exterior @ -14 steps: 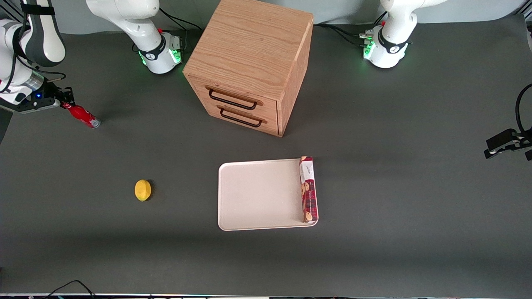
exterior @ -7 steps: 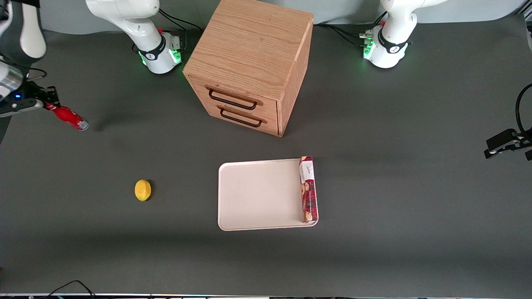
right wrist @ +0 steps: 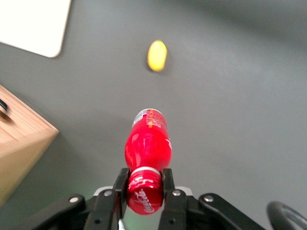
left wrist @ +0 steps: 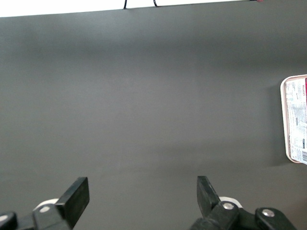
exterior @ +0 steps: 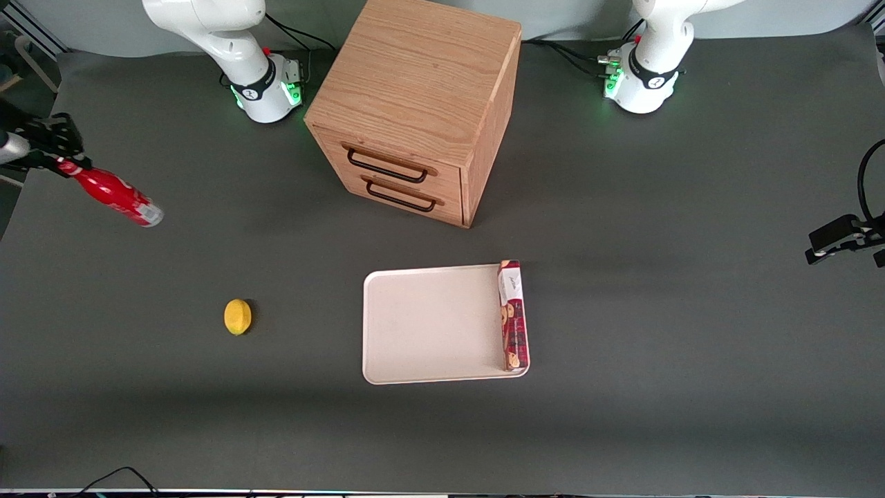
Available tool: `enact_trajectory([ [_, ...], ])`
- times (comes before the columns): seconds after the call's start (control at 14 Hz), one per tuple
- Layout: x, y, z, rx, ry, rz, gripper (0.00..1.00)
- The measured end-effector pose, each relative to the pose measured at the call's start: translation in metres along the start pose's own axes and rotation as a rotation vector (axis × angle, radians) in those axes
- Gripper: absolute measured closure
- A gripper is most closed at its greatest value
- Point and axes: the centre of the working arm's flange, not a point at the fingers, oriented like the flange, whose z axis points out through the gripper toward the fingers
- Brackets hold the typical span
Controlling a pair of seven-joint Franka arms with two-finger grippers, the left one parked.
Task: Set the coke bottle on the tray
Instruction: 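Lift the red bottle and carry it toward the white tray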
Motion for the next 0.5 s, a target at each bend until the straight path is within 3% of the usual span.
enact_trajectory([
  [0.21,0.086,-0.108,0.003,0.016,-0.030,0.116,0.68],
  [0.36,0.131,-0.159,0.039,0.055,-0.073,0.213,0.68],
  [0.5,0.171,-0.194,0.086,0.055,-0.087,0.300,0.68],
])
